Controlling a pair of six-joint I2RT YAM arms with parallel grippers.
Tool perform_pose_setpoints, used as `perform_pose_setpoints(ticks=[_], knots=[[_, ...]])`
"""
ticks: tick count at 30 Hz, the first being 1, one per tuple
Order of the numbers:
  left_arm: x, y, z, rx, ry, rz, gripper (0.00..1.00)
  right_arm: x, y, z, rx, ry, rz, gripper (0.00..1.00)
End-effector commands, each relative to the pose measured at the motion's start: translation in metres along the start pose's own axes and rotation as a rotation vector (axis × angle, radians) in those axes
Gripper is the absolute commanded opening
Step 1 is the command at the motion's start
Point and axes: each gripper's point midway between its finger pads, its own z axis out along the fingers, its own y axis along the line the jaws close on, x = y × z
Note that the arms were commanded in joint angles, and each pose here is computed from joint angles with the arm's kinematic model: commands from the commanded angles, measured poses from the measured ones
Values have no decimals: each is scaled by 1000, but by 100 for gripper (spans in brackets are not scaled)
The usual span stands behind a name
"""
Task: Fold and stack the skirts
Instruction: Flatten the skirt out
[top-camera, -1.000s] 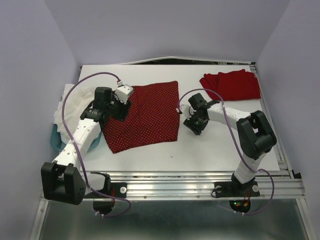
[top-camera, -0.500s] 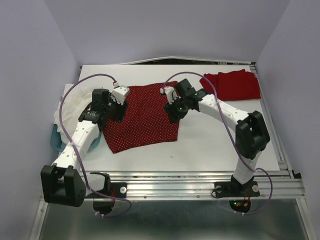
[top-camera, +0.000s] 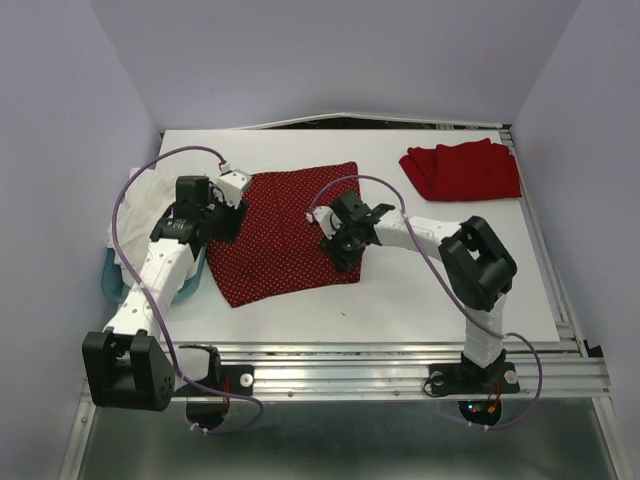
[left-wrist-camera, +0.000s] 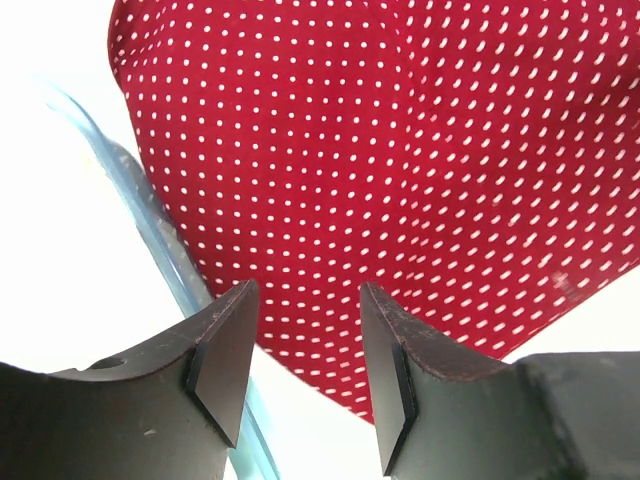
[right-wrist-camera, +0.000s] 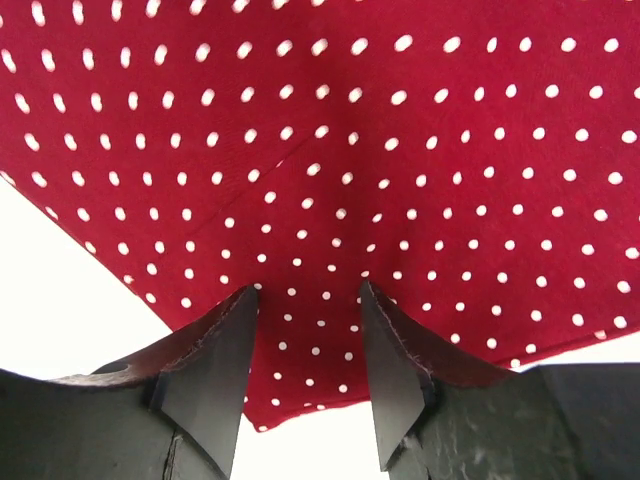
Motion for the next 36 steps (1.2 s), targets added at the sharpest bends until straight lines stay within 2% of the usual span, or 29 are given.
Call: perform_pose_setpoints(ticks=[1,3,7,8,10,11,15,17,22,26,30,31,32,33,34,36], knots=[[-2,-14,-13,100,-32,164,55,87,-18,-7,100,241,-135,51],[11,-32,-9,195,-12,269,54,97,-33,-17,169,264,-243,51],[61,-64,11,304,156,458,45,79,-48,-34,224,197,-251,52],[69,-83,18,349,178,549,43,62,-53,-41,237,149,-245,53],[95,-93,35,360,268,623,41,35,-57,-59,256,61,-214,55],[110,-101,45,382,332,658,36,12,-59,-71,273,-1,-206,57],[132,-111,60,454,461,693,21,-20,-88,-117,321,-132,-103,60],[147,-120,61,526,531,723,18,-11,-114,-139,342,-154,-9,61],[163,-162,49,700,560,804,10,25,-153,-181,306,-184,232,61],[163,-203,41,812,588,813,4,62,-125,-177,181,-71,362,61],[140,-258,29,928,541,763,2,90,-93,-157,65,7,461,61],[125,-275,25,970,491,736,2,97,-91,-152,46,22,489,62],[103,-304,16,1020,428,661,10,114,-85,-136,16,73,537,62],[94,-313,11,1051,396,639,14,122,-89,-133,21,84,563,63],[78,-327,-1,1099,354,582,26,129,-91,-127,22,90,579,64],[50,-345,-20,1183,245,537,39,134,-102,-120,46,82,590,65]])
